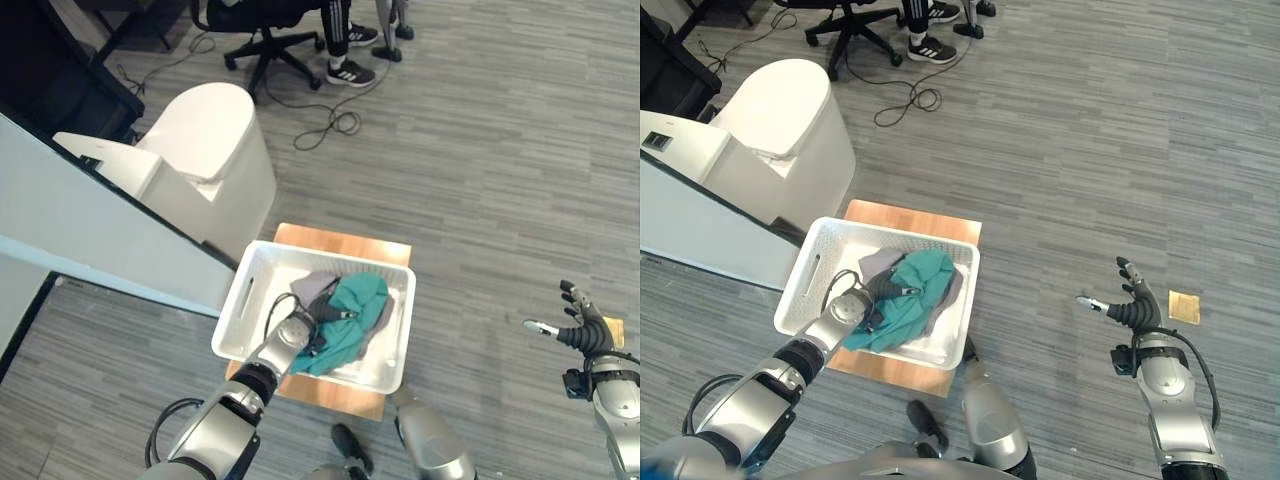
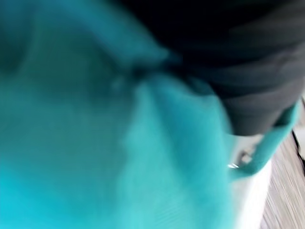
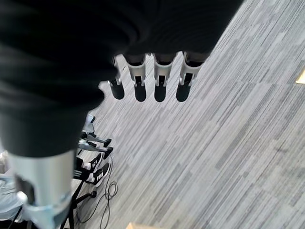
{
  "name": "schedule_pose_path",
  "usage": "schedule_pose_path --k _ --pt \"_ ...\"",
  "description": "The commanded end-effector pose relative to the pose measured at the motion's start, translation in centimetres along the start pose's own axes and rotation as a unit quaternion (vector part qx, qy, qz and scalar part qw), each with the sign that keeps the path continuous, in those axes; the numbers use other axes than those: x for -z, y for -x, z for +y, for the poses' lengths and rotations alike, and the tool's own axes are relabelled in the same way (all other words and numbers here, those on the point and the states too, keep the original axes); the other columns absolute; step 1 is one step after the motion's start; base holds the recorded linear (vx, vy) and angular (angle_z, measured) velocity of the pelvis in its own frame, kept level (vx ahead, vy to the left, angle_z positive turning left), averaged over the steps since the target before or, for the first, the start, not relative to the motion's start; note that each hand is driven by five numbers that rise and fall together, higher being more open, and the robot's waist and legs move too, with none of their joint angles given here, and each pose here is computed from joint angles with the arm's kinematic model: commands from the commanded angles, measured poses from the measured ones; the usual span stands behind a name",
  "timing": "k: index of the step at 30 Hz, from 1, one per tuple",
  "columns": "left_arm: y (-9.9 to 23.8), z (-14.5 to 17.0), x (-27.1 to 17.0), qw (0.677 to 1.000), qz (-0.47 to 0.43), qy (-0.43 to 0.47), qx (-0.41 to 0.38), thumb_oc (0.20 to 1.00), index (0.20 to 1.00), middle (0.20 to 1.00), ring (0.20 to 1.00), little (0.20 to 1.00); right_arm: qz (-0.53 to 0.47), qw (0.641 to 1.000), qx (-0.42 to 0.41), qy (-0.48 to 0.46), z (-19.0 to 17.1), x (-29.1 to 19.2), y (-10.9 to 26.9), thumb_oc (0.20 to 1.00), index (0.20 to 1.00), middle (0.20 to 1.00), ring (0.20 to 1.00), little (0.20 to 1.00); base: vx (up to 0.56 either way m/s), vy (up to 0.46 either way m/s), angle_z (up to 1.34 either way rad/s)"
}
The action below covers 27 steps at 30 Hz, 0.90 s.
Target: Pick up bed clothes into laundry basket.
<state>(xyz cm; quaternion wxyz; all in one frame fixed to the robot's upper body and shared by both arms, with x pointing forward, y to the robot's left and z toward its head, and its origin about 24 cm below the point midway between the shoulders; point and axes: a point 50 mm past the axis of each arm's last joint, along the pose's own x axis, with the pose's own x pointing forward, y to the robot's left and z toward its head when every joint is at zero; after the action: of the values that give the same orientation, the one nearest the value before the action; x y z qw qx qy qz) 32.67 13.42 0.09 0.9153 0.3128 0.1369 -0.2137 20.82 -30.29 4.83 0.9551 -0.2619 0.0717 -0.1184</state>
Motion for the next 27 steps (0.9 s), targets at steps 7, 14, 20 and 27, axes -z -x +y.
schedule_pose_path --k 7,14,20,27 --pt "3.5 7.3 -6.4 0.975 -0.188 -0.088 -0.078 1.0 1.0 1.0 1.0 1.0 -0.052 0.998 0.031 0.034 -2.9 -1.7 0.1 1.0 1.0 1.0 1.0 1.0 0.03 -0.01 0.02" --pt "17.0 15.3 -0.3 0.877 -0.277 0.175 -0.353 1.0 1.0 1.0 1.0 1.0 -0.031 0.998 0.05 -0.01 -3.4 -0.3 1.1 1.0 1.0 1.0 1.0 1.0 0.06 -0.04 -0.07" --pt "19.5 14.0 1.8 0.802 -0.287 0.263 -0.454 1.0 1.0 1.0 1.0 1.0 -0.028 0.997 0.076 -0.021 -3.8 -0.2 1.0 1.0 1.0 1.0 1.0 1.0 0.02 -0.014 0.09" --pt "19.7 10.7 2.2 0.703 -0.301 0.373 -0.525 1.0 1.0 1.0 1.0 1.0 -0.107 0.984 0.092 -0.114 -2.8 -2.9 0.7 1.0 1.0 1.0 1.0 1.0 0.0 -0.004 0.01"
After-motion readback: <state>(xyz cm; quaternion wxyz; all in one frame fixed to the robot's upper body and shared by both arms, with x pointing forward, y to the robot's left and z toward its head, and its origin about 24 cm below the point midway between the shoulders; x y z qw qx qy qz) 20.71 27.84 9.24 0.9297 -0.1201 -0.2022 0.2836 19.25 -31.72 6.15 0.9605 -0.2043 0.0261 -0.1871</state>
